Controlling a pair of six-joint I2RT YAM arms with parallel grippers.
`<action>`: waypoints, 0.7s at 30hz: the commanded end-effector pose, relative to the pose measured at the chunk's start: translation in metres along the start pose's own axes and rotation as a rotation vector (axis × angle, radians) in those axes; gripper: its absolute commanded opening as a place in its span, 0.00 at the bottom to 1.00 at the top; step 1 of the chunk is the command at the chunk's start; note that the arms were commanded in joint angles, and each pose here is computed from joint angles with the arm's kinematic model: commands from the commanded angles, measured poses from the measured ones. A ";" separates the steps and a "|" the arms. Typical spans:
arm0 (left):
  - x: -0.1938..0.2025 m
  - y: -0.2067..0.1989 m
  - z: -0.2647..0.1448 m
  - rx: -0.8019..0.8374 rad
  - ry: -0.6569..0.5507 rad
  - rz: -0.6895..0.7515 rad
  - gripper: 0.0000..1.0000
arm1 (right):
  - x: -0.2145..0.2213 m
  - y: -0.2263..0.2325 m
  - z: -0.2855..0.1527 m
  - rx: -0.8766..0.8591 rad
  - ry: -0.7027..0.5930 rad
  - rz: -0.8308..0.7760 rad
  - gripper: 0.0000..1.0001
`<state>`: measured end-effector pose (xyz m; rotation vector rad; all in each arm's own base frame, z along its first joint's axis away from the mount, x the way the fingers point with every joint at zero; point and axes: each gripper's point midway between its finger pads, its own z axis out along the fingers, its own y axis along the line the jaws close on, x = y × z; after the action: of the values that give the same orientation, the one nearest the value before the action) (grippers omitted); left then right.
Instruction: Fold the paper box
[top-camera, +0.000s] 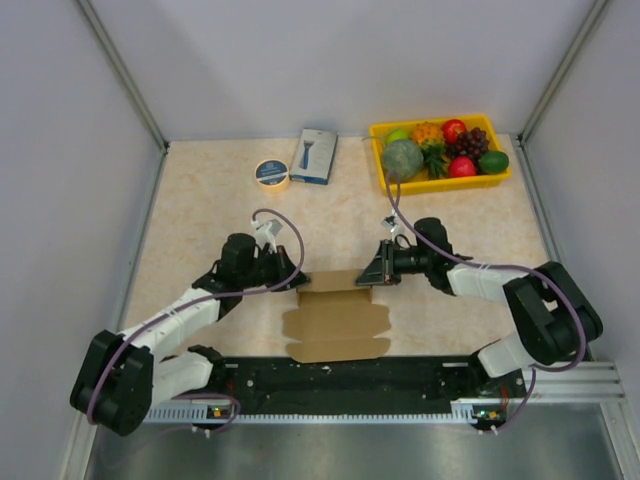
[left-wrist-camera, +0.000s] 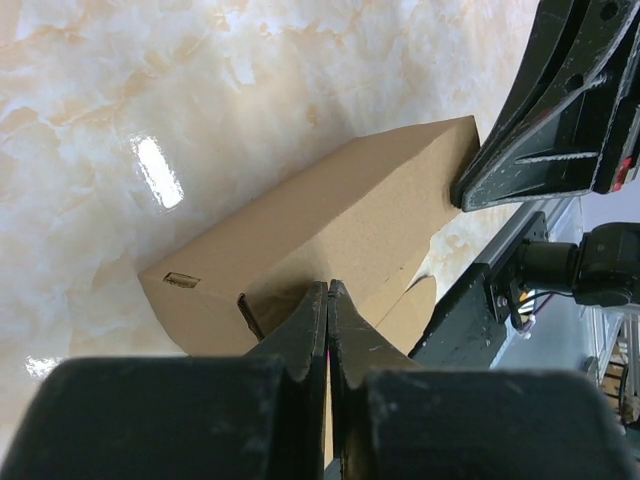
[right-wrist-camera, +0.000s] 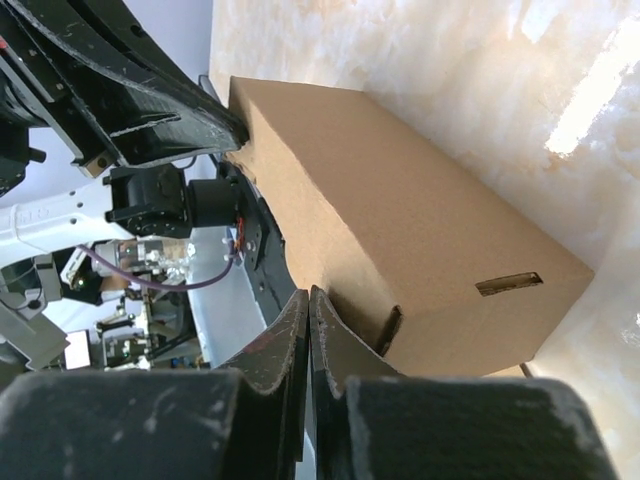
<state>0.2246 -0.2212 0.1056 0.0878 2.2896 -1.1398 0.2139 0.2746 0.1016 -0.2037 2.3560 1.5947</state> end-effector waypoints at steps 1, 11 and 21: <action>0.003 0.012 -0.004 -0.053 0.009 0.034 0.07 | -0.029 0.036 -0.007 -0.062 -0.049 -0.108 0.00; -0.064 -0.046 -0.045 -0.037 -0.155 0.160 0.67 | -0.058 0.062 -0.027 0.129 -0.052 -0.345 0.29; -0.087 -0.016 -0.113 -0.314 -0.432 0.166 0.74 | -0.039 0.056 -0.006 0.537 0.087 -1.058 0.90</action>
<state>0.2375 -0.1735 0.2180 0.0583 2.0312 -0.8627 0.2271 0.2923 0.1648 -0.8399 2.1944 0.9206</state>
